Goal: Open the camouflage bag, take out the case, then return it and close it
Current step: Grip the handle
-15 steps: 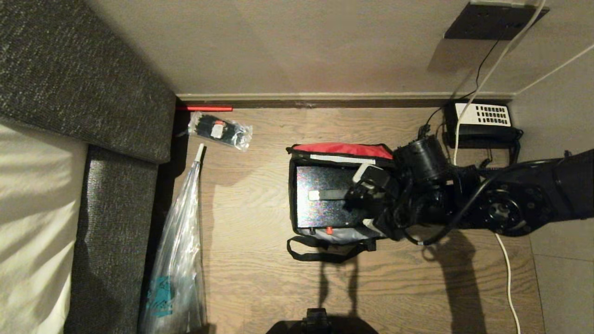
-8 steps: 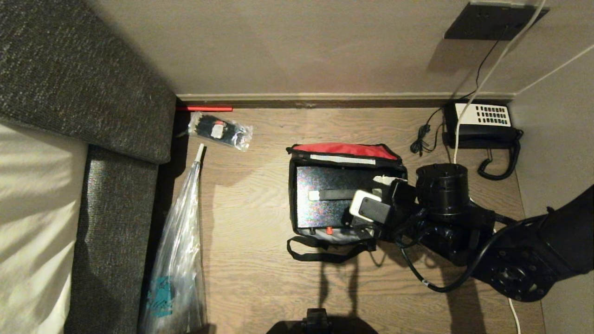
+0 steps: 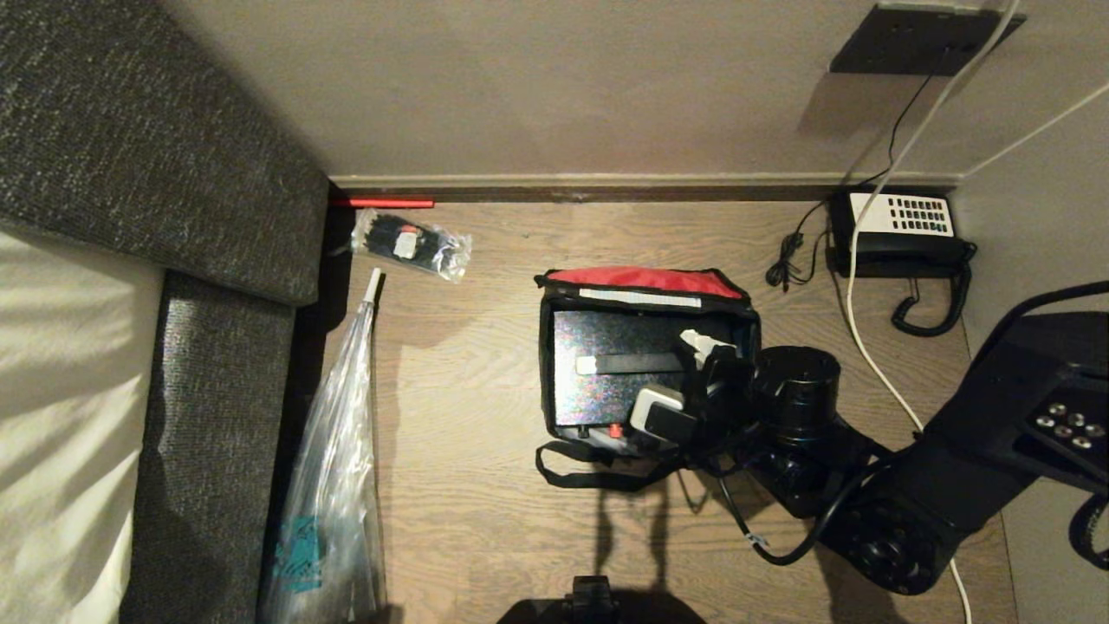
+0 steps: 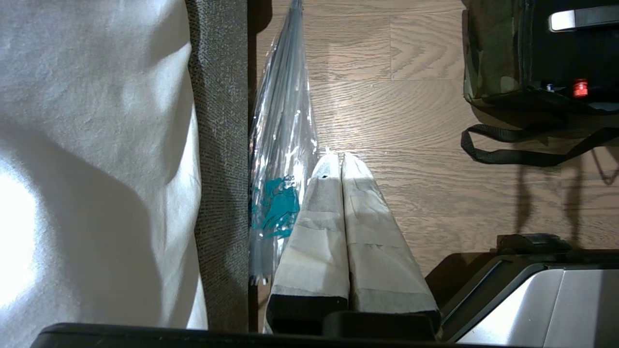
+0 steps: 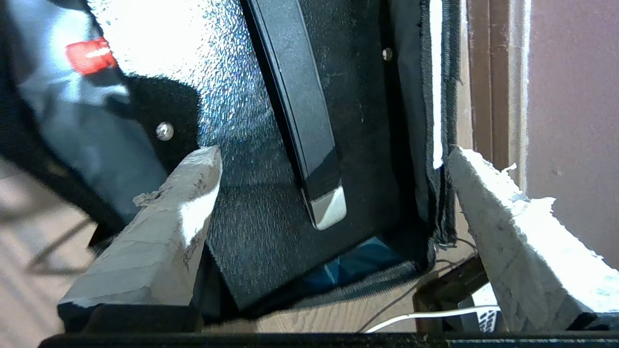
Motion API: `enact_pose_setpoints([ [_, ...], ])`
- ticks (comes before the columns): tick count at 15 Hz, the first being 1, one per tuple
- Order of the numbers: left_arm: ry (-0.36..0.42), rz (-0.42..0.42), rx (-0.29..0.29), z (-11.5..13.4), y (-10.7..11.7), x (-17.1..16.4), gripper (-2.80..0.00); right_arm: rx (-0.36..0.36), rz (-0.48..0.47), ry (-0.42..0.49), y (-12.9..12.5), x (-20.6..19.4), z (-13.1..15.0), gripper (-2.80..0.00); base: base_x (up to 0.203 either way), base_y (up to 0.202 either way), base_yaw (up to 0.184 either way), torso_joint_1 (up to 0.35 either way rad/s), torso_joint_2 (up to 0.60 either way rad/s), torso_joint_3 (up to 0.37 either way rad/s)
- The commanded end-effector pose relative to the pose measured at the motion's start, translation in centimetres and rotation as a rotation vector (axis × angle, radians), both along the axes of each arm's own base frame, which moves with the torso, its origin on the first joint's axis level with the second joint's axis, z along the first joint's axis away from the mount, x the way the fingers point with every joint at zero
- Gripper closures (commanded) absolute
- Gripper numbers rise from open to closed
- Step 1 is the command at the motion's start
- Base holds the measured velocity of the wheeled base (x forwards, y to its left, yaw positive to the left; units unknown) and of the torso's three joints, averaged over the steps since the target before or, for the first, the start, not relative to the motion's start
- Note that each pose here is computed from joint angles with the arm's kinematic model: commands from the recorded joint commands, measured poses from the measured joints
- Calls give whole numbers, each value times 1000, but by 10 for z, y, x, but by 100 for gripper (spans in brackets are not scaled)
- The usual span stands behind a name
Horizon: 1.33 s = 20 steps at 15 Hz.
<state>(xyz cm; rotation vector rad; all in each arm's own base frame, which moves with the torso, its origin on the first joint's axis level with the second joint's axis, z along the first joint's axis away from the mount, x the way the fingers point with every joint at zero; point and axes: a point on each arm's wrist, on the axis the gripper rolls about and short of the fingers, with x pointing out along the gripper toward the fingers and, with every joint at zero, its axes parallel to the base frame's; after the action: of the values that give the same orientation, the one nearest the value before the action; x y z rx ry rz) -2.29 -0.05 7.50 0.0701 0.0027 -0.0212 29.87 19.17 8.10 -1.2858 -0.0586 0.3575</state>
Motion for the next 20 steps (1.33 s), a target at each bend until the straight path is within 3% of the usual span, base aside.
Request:
enact_pose_setpoints([
  [1, 3, 0, 0, 0, 0, 0, 0, -40, -1, -1, 3, 5, -19, -280, 0, 0, 0, 0, 0, 0],
  [5, 3, 0, 0, 0, 0, 0, 0, -33, -60, -33, 7, 13, -25, -280, 0, 0, 0, 0, 0, 0],
  [20, 3, 0, 0, 0, 0, 0, 0, 14, -122, -115, 24, 41, -29, -280, 0, 0, 0, 0, 0, 0],
])
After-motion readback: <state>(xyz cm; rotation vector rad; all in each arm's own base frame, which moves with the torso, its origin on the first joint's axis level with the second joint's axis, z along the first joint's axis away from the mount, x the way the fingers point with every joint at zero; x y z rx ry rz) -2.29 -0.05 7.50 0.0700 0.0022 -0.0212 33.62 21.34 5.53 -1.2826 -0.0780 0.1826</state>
